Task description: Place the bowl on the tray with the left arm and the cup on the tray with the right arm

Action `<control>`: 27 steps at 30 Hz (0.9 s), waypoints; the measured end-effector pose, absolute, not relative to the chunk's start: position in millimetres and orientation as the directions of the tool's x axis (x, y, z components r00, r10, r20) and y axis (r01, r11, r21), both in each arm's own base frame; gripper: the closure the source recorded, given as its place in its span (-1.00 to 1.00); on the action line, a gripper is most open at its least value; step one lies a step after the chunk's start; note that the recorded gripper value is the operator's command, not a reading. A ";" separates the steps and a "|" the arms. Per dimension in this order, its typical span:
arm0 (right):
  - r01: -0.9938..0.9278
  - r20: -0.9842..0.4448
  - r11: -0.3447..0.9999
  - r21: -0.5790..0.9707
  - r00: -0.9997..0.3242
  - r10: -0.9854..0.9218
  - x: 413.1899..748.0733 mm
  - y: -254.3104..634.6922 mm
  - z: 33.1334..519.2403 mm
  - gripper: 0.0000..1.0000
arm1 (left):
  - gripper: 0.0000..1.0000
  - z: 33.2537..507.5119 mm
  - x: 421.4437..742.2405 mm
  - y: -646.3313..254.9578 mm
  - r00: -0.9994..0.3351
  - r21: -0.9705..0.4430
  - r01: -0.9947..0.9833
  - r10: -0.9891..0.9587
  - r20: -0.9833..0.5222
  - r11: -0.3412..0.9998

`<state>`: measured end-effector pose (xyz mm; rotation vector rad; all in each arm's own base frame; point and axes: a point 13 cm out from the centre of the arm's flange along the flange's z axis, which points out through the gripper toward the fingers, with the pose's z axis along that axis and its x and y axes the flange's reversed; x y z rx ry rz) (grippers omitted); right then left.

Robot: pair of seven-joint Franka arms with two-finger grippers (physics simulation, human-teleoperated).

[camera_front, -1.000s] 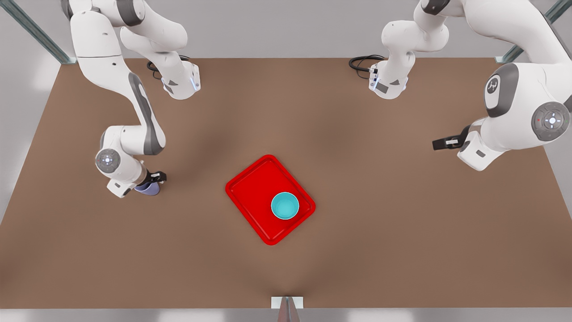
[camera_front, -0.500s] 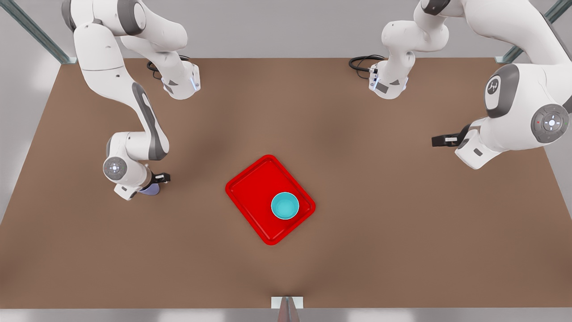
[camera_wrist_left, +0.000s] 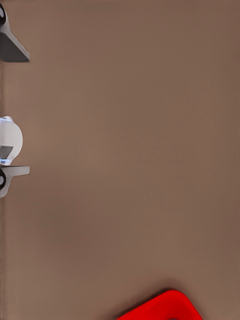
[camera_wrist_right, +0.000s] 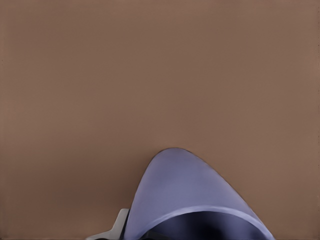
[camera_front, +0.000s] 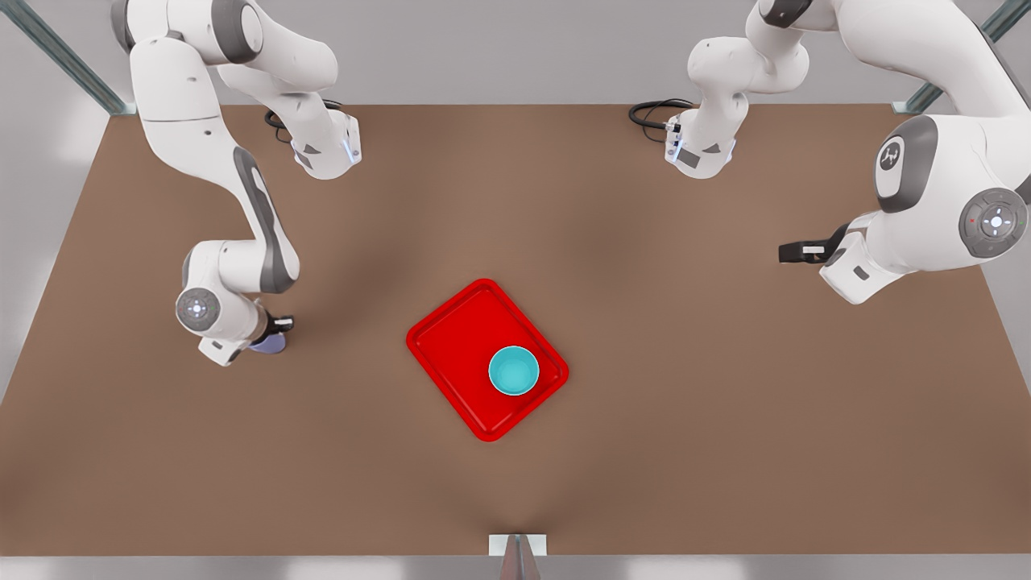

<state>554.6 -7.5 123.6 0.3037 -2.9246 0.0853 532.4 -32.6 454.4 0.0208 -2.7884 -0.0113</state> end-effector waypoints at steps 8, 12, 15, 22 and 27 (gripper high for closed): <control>-0.550 0.053 0.832 -0.074 -0.835 -0.547 600.7 248.3 232.4 0.57 | -1.00 454.3 530.5 -33.9 -0.936 0.007 -0.002 -0.004 0.353 1.000; -0.631 0.041 0.772 -0.080 -0.776 -0.630 554.0 380.4 215.7 0.57 | -1.00 454.4 529.5 -34.3 -0.934 0.006 0.002 0.000 0.356 1.000; -0.608 0.046 0.790 -0.082 -0.794 -0.606 534.9 416.1 181.5 0.57 | -1.00 455.1 528.3 -34.4 -0.933 0.005 0.004 0.002 0.359 1.000; -0.471 0.066 0.879 -0.069 -0.882 -0.467 524.3 424.0 136.1 0.57 | -1.00 460.6 526.1 -34.9 -0.932 0.004 0.009 0.007 0.362 1.000; -0.388 0.080 0.919 -0.073 -0.920 -0.383 522.9 422.3 115.0 -0.71 | -1.00 460.7 524.9 -34.7 -0.930 0.003 0.011 0.009 0.366 1.000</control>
